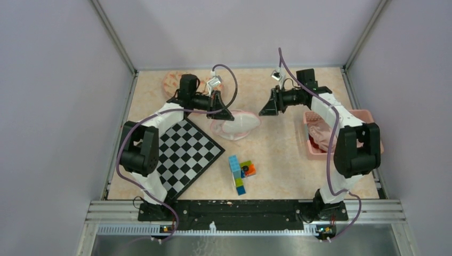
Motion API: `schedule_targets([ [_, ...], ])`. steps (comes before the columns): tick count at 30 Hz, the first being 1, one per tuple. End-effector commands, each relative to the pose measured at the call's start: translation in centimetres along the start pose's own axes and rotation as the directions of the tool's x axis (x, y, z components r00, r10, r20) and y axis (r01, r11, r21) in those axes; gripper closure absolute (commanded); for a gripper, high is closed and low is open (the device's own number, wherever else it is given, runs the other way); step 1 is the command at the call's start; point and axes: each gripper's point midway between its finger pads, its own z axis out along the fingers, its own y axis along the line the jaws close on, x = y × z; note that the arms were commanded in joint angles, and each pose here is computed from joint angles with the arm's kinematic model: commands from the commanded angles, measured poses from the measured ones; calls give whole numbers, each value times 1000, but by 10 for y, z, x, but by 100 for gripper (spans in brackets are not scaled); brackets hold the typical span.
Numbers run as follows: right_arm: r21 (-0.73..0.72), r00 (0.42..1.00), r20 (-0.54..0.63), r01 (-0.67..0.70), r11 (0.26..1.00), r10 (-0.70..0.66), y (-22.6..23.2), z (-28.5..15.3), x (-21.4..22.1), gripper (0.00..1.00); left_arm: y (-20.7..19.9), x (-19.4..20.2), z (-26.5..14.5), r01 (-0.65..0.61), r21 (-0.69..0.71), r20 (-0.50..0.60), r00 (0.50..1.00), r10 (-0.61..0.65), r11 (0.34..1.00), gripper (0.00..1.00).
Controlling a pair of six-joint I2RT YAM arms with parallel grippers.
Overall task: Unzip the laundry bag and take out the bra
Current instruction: Close the laundry bag at the center of the board.
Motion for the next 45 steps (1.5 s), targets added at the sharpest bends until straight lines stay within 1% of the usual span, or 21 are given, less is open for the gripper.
schedule_targets([
  [1, -41, 990, 81, 120, 992, -117, 25, -15, -12, 52, -18, -28, -10, -68, 14, 48, 997, 67, 998, 100],
  [5, -24, 988, 100, 118, 993, -115, 17, -22, -12, 52, -11, -30, -16, -35, 0, 63, 997, 35, 999, 100],
  [8, -45, 987, 119, 114, 992, -108, 19, -21, -13, 50, -7, -30, -20, -1, -2, 82, 997, 1, 1000, 100],
  [12, -26, 981, 151, 127, 992, -122, 17, -11, -13, 47, -7, -32, -22, 31, 7, 112, 993, -31, 1000, 100],
  [15, -37, 983, 147, 113, 993, -107, 18, -2, -8, 47, -8, -34, -22, 45, 18, 128, 991, -47, 999, 100],
  [20, -49, 978, 150, 156, 987, -147, 20, 11, -6, 47, -7, -35, -23, 64, 34, 141, 988, -68, 997, 100],
  [24, -54, 974, 162, 171, 984, -160, 20, 18, -10, 53, -7, -34, -22, 75, 35, 145, 986, -79, 997, 100],
  [26, -53, 971, 173, 179, 982, -167, 20, 19, -14, 57, -7, -34, -23, 79, 32, 150, 985, -83, 996, 98],
  [27, -53, 970, 174, 180, 982, -168, 20, 20, -14, 60, -7, -34, -23, 84, 30, 151, 985, -87, 996, 97],
  [28, -52, 969, 176, 183, 982, -171, 20, 20, -14, 66, -6, -33, -23, 88, 28, 152, 984, -92, 996, 96],
  [29, -51, 969, 176, 185, 981, -173, 19, 20, -14, 73, -6, -33, -23, 88, 26, 153, 984, -91, 996, 95],
  [31, -58, 967, 179, 192, 980, -179, 22, 19, -16, 89, -5, -34, -23, 87, 18, 156, 984, -88, 996, 89],
  [32, -59, 967, 178, 196, 979, -183, 23, 19, -16, 97, -3, -34, -23, 93, 9, 159, 983, -93, 996, 80],
  [33, -62, 966, 177, 203, 977, -189, 25, 18, -16, 100, 0, -35, -23, 91, -7, 165, 982, -89, 996, 68],
  [34, -63, 964, 174, 213, 975, -199, 26, 17, -16, 100, 4, -35, -25, 116, -29, 171, 979, -109, 993, 58],
  [36, -69, 967, 160, 210, 975, -197, 29, 16, -15, 100, 16, -39, -30, 116, -103, 186, 978, -96, 988, 43],
  [37, -67, 965, 150, 227, 972, -215, 28, 15, -13, 100, 22, -43, -34, 42, -154, 177, 984, -14, 987, 35],
  [38, -69, 966, 142, 229, 971, -218, 28, 16, -12, 100, 27, -45, -37, 7, -201, 164, 986, 27, 979, 31],
  [40, -73, 969, 129, 221, 973, -211, 27, 16, -11, 100, 33, -54, -45, -92, -281, 121, 984, 130, 955, 25],
  [42, -75, 974, 107, 209, 975, -201, 27, 19, -8, 100, 38, -64, -53, -221, -344, 52, 966, 254, 913, 23],
  [45, -60, 981, 52, 188, 980, -185, 24, 28, -3, 100, 46, -69, -61, -347, -392, -46, 933, 358, 852, 22],
])
